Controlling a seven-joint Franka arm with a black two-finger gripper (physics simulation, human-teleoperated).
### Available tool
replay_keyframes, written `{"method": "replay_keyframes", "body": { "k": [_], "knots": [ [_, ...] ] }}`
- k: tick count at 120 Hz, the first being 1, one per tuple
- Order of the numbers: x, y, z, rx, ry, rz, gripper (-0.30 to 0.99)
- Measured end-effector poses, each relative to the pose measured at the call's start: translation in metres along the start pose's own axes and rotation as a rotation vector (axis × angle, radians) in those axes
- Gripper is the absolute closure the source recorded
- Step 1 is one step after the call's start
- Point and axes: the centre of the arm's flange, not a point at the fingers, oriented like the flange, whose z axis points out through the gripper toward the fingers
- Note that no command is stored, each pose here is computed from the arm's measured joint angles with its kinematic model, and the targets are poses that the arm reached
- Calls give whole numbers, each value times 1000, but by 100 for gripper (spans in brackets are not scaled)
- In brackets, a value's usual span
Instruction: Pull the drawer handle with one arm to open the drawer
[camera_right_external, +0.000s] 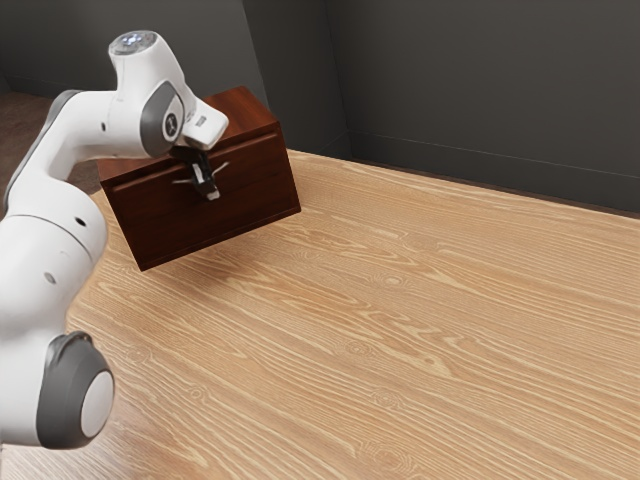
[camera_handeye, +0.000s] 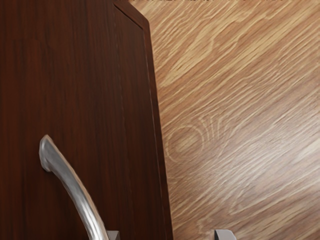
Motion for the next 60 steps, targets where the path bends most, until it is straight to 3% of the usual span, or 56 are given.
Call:
{"method": "replay_keyframes", "body": {
  "k": [10, 24, 30, 60],
  "knots": [
    [3, 8, -8, -26, -1, 0, 56],
    [15, 24, -27, -30, -26, 17, 82],
    [16, 30, -29, -43, -28, 19, 75],
    [29, 56, -41, -48, -84, 40, 74]
  ]
}}
